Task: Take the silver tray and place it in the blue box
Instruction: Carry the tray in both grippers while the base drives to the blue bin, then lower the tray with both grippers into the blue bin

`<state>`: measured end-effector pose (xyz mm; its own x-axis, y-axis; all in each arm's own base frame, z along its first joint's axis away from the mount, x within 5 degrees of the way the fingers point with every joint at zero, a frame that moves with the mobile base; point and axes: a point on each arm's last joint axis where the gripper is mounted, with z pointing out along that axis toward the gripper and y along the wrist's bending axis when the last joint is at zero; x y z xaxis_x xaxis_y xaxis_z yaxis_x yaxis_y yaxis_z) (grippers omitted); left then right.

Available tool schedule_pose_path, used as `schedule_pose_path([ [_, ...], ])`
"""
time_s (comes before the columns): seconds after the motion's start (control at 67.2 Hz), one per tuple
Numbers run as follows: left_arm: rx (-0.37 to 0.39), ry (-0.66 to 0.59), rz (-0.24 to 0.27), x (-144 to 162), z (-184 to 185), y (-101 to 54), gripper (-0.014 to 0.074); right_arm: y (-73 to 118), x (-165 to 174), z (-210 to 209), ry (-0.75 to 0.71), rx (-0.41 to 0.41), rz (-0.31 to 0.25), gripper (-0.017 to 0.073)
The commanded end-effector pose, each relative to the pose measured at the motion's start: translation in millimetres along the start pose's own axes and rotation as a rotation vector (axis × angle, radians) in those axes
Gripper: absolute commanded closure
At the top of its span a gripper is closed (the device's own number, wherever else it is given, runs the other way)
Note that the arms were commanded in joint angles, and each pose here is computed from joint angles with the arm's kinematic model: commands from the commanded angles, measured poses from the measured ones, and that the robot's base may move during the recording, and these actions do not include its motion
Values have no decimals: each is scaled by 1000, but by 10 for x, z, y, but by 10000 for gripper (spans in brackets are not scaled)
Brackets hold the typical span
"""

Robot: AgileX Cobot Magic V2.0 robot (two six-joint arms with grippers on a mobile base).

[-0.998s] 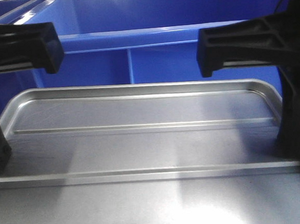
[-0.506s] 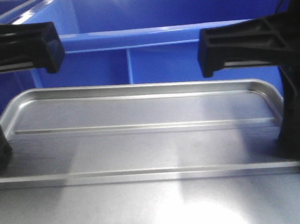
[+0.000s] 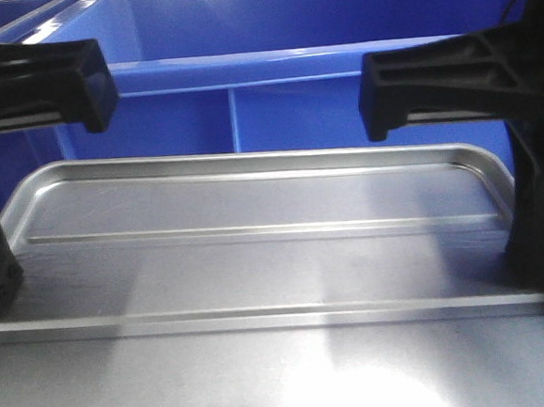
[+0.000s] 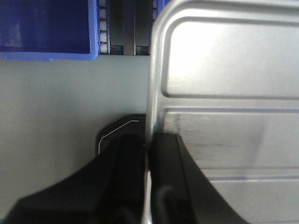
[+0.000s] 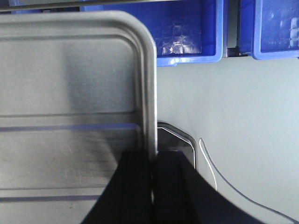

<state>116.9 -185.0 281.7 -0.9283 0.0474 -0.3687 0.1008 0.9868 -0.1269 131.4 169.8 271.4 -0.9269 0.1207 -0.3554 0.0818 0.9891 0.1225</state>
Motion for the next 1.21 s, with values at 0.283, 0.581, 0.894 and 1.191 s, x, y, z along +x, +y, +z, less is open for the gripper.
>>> schedule_pose_path([
  [0.283, 113, -15, 68, -57, -230, -107, 588, 114, -186, -384, -75, -107, -80, 501],
  [0.581, 167, -148, 70, -339, -686, -201, 589, 183, -415, -783, -184, -147, -106, 501],
  [0.894, 239, -318, 110, -720, -1112, -252, 589, 189, -732, -1062, -309, -246, -107, 501],
  [1.191, 316, -409, 103, -1406, -1072, -326, 589, 168, -1266, -1185, -434, -261, -110, 502],
])
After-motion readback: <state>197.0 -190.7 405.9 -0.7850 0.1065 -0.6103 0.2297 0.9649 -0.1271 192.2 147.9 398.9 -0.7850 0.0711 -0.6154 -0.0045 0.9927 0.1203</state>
